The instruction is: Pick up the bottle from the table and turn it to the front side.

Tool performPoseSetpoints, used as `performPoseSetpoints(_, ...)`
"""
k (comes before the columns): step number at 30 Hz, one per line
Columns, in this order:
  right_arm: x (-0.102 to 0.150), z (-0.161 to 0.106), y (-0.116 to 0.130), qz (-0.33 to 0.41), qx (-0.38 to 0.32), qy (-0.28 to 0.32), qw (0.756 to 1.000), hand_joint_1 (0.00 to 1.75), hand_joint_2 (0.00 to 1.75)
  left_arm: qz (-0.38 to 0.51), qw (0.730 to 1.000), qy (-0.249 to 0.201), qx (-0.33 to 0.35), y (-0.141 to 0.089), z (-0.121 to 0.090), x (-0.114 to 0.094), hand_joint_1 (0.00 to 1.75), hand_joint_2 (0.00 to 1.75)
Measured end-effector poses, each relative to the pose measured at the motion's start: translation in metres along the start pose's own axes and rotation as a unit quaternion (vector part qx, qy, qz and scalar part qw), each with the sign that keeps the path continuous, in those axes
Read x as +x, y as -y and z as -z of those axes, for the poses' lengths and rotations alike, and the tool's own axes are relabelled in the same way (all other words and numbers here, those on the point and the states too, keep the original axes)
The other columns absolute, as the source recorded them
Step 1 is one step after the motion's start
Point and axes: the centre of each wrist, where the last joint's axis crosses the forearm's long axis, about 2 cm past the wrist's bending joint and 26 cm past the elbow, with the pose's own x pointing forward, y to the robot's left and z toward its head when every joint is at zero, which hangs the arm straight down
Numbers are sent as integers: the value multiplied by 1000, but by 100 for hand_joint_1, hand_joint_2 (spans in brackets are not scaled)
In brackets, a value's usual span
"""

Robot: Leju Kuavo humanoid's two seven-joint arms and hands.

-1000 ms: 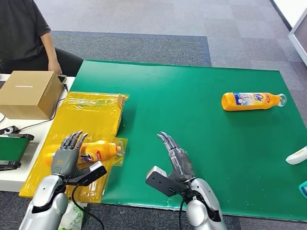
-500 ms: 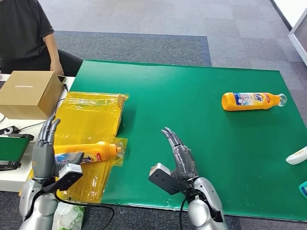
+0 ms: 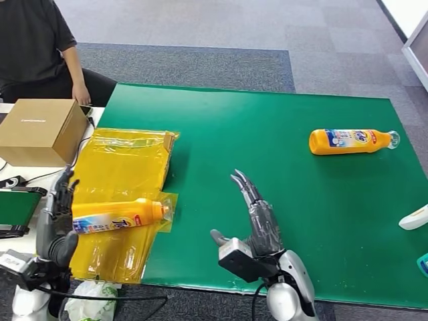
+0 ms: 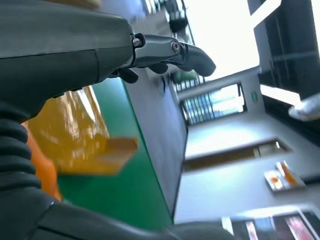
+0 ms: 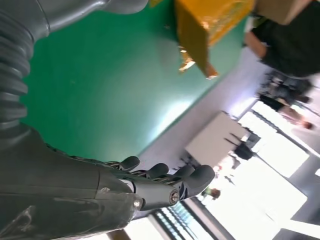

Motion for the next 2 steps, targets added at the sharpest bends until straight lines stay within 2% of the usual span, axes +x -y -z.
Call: performPoseSetpoints(2,2,-1,2,7,-10,21,1000,0,175,-38,999,-4,-21,0,-7,-1,0,175)
